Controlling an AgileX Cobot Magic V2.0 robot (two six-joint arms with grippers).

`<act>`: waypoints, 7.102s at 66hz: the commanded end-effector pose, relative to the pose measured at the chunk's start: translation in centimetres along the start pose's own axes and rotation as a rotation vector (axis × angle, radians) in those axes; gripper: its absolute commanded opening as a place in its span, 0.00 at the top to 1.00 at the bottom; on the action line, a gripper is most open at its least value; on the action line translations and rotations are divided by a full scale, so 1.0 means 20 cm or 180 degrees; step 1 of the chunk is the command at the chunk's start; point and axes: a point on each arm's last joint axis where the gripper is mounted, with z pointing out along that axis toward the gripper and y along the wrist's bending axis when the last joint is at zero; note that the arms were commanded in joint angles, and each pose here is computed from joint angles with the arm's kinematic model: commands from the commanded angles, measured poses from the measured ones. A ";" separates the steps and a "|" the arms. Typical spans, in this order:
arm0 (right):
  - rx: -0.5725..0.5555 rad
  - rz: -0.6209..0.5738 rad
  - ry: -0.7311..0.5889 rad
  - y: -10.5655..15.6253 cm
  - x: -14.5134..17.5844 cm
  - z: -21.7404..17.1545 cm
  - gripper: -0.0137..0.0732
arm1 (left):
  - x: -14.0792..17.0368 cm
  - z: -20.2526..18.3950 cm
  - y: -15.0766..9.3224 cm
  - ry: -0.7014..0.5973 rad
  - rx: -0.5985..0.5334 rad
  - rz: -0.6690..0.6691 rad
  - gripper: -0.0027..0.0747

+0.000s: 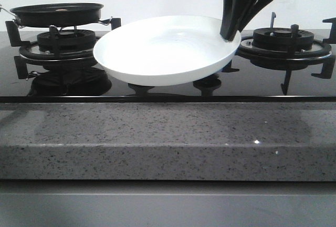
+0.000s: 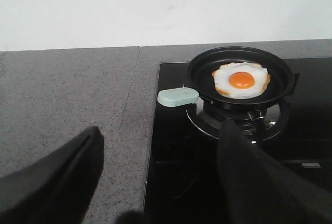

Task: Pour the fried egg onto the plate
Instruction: 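Grasp the green pan handle with the left gripper and lift the pan, then tilt the pan with the left gripper over the held plate, sliding the egg off, then lower the empty pan with the left gripper back onto its burner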

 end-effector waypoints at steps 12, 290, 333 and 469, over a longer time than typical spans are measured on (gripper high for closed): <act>-0.0071 -0.0052 -0.0301 0.02 0.00 -0.15 0.92 | -0.11 -0.01 -0.01 -0.0514 0.0071 -0.0064 0.35; -0.0070 -0.0052 -0.0295 0.02 0.00 -0.15 0.92 | -0.33 0.96 0.18 0.0816 0.2977 -0.2910 0.99; -0.0070 -0.0052 -0.0295 0.02 0.00 -0.15 0.92 | -0.51 0.74 -0.28 -0.0083 0.2678 -0.0621 0.99; -0.0069 -0.0052 -0.0291 0.02 0.00 -0.15 0.92 | 0.00 1.36 0.25 0.1251 0.2474 -0.3652 0.99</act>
